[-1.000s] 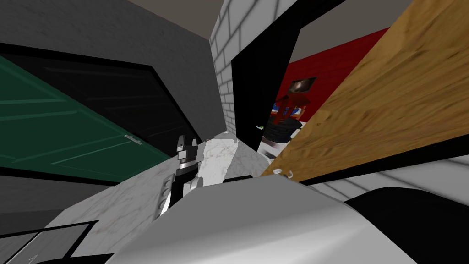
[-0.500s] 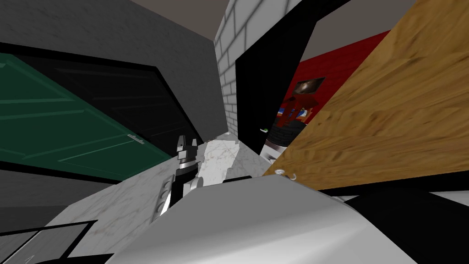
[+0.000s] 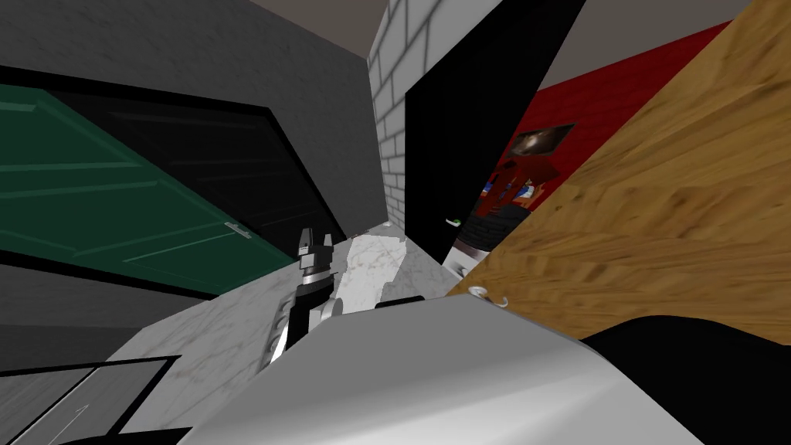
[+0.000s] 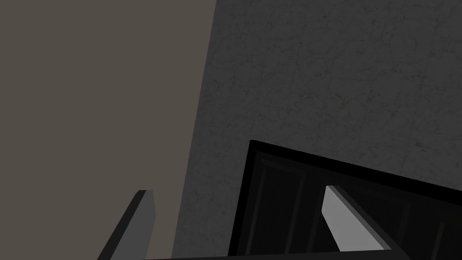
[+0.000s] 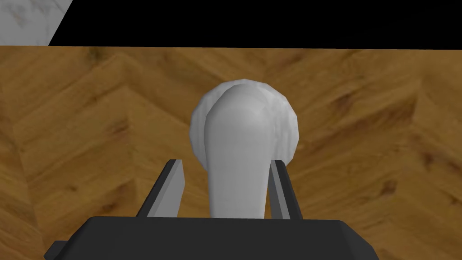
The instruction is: Pull the door open
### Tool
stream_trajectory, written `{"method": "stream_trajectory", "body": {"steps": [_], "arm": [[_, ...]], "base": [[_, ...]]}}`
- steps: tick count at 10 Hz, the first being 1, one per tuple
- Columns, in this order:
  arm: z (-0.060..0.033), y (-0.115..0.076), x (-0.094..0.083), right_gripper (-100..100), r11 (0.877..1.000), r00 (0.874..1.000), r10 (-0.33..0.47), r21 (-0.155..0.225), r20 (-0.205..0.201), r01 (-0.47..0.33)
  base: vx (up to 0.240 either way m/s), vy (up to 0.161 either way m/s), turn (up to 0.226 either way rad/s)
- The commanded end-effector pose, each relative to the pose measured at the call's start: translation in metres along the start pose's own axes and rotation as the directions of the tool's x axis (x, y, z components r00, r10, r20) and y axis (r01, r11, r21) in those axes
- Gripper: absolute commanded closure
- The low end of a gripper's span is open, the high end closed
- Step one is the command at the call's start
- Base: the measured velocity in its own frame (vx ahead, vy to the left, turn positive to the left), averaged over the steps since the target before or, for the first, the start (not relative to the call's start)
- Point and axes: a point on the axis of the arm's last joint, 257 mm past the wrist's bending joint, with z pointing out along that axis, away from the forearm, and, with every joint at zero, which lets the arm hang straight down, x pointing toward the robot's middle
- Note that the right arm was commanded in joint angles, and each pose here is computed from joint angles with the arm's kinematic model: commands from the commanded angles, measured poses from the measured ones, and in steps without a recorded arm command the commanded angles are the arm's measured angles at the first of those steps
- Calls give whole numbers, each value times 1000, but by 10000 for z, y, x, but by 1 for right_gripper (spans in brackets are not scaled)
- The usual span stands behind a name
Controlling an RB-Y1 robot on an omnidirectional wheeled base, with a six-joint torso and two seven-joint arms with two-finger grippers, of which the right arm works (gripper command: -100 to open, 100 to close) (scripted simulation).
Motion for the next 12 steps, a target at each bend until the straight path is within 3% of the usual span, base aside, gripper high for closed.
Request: {"method": "stream_trajectory", "body": {"steps": [1, 5, 8, 12], "arm": [[-73, -133, 97, 100, 999, 1000, 16, 34, 2, -16], [-128, -165, 76, 100, 999, 1000, 18, 44, 16, -19], [-235, -192, 44, 100, 998, 999, 24, 52, 38, -26], [-381, -139, 8, 100, 999, 998, 29, 34, 61, -31]], "base": [[16, 30, 204], [4, 18, 79], [-32, 10, 170], [-150, -6, 209]]}}
